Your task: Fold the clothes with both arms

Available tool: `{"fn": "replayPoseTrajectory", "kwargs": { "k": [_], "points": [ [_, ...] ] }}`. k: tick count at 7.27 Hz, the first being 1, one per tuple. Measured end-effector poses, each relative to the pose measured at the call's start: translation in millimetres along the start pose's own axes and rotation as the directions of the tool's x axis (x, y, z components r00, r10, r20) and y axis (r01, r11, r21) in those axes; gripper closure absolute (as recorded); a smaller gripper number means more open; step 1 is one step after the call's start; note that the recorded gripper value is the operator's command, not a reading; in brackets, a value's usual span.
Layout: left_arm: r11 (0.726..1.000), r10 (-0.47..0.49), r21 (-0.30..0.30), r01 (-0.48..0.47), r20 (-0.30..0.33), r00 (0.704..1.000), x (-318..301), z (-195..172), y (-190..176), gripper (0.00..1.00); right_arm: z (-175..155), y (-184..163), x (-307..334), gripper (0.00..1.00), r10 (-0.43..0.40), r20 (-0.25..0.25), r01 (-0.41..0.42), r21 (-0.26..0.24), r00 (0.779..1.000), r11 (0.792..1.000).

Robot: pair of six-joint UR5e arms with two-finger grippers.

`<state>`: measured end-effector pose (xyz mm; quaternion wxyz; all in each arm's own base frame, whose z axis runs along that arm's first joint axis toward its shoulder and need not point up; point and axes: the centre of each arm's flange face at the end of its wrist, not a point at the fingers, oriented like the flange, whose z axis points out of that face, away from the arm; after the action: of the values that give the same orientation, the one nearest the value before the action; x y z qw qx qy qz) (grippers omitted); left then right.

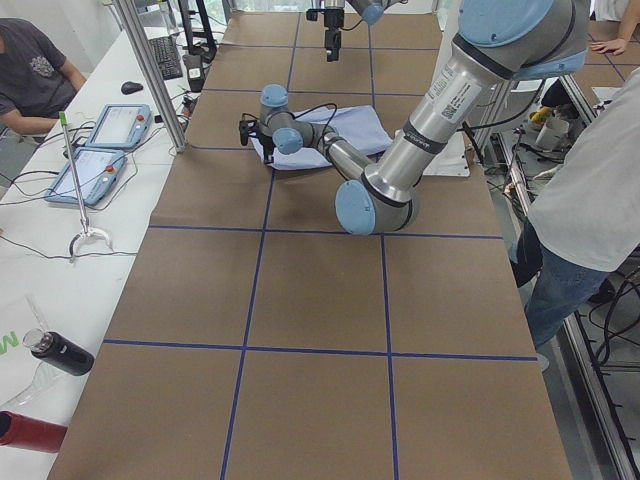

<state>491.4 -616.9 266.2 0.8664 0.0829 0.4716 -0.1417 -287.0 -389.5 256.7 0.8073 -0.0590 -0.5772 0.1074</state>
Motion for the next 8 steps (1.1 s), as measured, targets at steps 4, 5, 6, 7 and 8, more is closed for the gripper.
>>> {"fn": "replayPoseTrajectory", "kwargs": {
  "k": [4, 5, 6, 7, 8],
  "points": [
    [0.984, 0.060, 0.169, -0.047, -0.067, 0.996, 12, 24, -44, 1.00, 0, -3, 0, 0.00, 0.001, -0.002, -0.001, 0.023, 1.000, 1.000],
    [0.978, 0.071, 0.203, -0.053, -0.085, 0.994, 13, 26, -48, 0.52, 1, -3, 0, 0.00, 0.001, -0.003, 0.000, 0.030, 1.000, 1.000],
    [0.974, 0.078, 0.219, -0.055, -0.097, 0.992, 13, 28, -50, 0.01, 3, -5, -1, 0.00, -0.001, -0.005, 0.001, 0.045, 1.000, 0.999],
    [0.973, 0.080, 0.226, -0.055, -0.103, 0.991, 13, 27, -51, 0.00, 9, -9, -6, 0.00, -0.006, -0.007, 0.007, 0.060, 1.000, 0.998],
    [0.972, 0.080, 0.228, -0.054, -0.107, 0.991, 13, 25, -52, 0.00, 20, -17, -13, 0.00, -0.035, -0.016, 0.036, 0.066, 0.999, 0.997]
  ]
}}
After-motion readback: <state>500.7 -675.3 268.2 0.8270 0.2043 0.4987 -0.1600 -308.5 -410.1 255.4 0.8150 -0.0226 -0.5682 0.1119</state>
